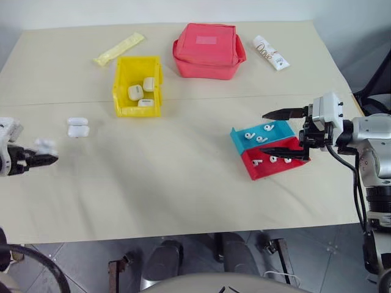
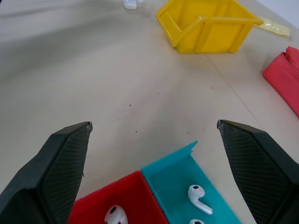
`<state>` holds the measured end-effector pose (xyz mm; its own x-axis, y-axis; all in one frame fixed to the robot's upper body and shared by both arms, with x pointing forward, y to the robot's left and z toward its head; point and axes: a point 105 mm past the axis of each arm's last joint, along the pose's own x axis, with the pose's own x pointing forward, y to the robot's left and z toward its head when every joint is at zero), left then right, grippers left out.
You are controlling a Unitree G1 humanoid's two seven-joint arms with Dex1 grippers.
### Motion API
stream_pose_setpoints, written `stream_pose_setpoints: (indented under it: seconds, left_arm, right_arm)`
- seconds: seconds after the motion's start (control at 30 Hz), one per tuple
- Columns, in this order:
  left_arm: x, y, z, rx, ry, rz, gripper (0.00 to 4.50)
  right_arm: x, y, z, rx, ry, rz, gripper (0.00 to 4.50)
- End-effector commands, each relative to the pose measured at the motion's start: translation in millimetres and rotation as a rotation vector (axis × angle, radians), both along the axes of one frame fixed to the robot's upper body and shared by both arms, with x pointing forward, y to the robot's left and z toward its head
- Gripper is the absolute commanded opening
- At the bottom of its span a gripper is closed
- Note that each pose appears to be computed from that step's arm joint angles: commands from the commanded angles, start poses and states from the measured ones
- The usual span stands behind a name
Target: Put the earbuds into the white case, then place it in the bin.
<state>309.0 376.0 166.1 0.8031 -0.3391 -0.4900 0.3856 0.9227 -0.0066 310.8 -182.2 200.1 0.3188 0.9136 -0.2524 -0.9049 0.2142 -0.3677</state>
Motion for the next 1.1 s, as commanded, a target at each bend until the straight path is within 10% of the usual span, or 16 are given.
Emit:
stream_pose_setpoints:
  seconds: [0.03,0.13,0.5,1.1]
  left_arm:
    - [-1.2,-56.0,67.6,-0.128,-0.491,-0.261,2.76]
    - [-14.9,-102.9,72.9,-0.199,-0.731,-0.496,2.76]
    - [-13.2,-196.8,11.3,-0.215,-0.685,-0.839,2.76]
    - [-25.7,-289.7,-21.4,-0.361,-0.73,-1.05,2.76]
  right_arm:
    - [-6.0,-2.1,13.2,0.008,-0.048,-0.015,4.5]
    - [-13.7,2.9,10.6,0.026,-0.037,-0.031,4.5]
    - [-39.7,-7.4,-5.4,0.022,0.027,-0.283,4.5]
    - [-83.7,-43.3,-21.0,-0.451,0.16,-0.527,3.91]
